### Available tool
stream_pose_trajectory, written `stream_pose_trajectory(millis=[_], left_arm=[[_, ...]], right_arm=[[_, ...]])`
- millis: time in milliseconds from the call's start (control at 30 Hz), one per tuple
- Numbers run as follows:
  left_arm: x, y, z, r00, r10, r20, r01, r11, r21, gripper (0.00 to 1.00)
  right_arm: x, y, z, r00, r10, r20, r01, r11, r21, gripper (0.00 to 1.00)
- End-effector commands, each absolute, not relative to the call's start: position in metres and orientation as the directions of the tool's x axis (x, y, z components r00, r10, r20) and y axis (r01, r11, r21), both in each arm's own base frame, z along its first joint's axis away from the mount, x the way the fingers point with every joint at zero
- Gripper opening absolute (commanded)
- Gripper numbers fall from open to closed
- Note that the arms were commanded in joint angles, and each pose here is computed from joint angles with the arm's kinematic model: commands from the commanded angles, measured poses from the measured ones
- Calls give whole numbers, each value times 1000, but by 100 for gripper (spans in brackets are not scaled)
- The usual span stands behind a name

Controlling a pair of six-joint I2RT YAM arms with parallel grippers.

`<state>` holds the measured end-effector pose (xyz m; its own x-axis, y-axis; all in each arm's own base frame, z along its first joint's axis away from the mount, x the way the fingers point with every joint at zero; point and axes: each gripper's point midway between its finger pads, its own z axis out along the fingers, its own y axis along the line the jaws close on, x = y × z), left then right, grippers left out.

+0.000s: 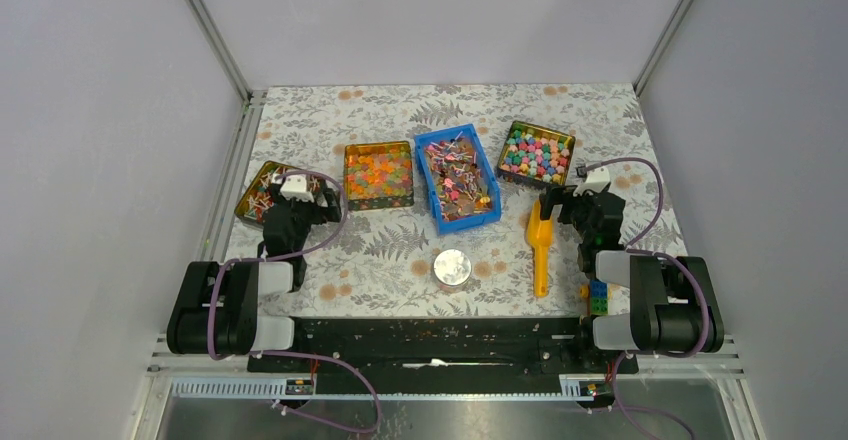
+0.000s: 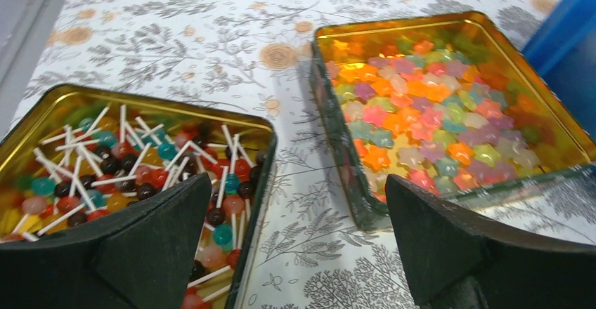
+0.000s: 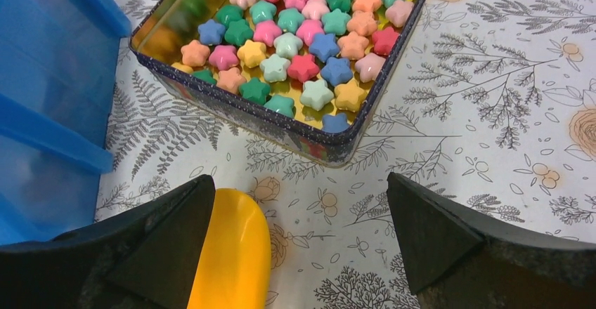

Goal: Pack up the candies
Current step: Reset both arms

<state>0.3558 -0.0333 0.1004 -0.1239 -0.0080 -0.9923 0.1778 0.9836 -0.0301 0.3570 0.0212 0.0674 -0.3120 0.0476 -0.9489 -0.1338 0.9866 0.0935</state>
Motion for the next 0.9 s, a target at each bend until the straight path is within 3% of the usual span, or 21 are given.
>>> stream_pose_trajectory(millis=[0,867], left_arm=[[372,-5,125,-51,-78,-996,5,997,-79,99],[375,-7,124,-68,-52,-996,16,998,-53,99]], right_arm=[[368,14,91,-215,55,-975,-106,991,79,100],[368,14,93,-206,54,-977,-107,991,78,100]])
